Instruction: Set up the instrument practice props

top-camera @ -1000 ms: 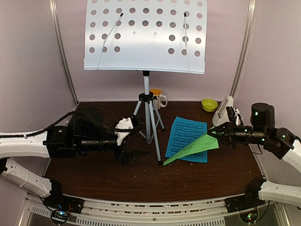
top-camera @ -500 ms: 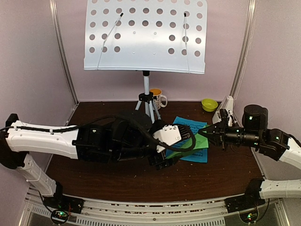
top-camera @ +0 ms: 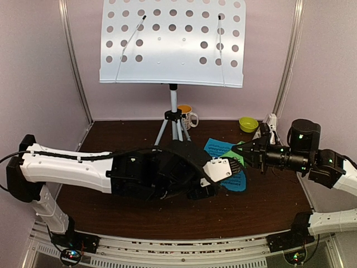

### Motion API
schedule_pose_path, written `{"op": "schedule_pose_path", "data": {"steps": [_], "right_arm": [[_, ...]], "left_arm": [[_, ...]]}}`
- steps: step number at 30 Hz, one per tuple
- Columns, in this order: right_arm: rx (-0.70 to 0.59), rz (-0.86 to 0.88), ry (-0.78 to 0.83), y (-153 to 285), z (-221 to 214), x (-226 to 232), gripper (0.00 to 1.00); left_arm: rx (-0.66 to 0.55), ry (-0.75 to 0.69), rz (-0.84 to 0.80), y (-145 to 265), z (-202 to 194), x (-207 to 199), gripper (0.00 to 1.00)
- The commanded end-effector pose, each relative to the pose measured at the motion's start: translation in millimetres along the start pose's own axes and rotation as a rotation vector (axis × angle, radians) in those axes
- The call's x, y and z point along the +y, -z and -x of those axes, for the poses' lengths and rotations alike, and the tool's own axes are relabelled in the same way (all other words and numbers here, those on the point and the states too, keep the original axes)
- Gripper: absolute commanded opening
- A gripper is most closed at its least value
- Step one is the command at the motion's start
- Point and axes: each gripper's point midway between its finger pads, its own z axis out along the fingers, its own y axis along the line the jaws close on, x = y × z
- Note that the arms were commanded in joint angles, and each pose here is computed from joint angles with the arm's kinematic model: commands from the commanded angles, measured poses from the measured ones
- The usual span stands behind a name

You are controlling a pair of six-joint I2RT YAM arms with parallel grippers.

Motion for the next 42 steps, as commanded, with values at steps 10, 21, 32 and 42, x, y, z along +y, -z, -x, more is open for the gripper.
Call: {"op": "schedule_pose_path", "data": {"steps": [10,21,32,42], "right_arm": [[0.013,0.085,0.034,-7,-7,30,0.18],[-0.072,0.105,0.459,-5,6,54,0.86],[-0.205,0.051,0.908,-3,-9,72,0.96],[-0.252,0.013,1.436,-19,-75,80,0.98]], "left_arm": [[0.018,0.204,0.142,28,7,45,0.0],[-0.156,0.797,0.103,111,-16,76,0.0],[-0.211,1.314,0.183,160,-48,128,0.0],[-0.262,1.63,0.297,193,-61,159,0.0]]}}
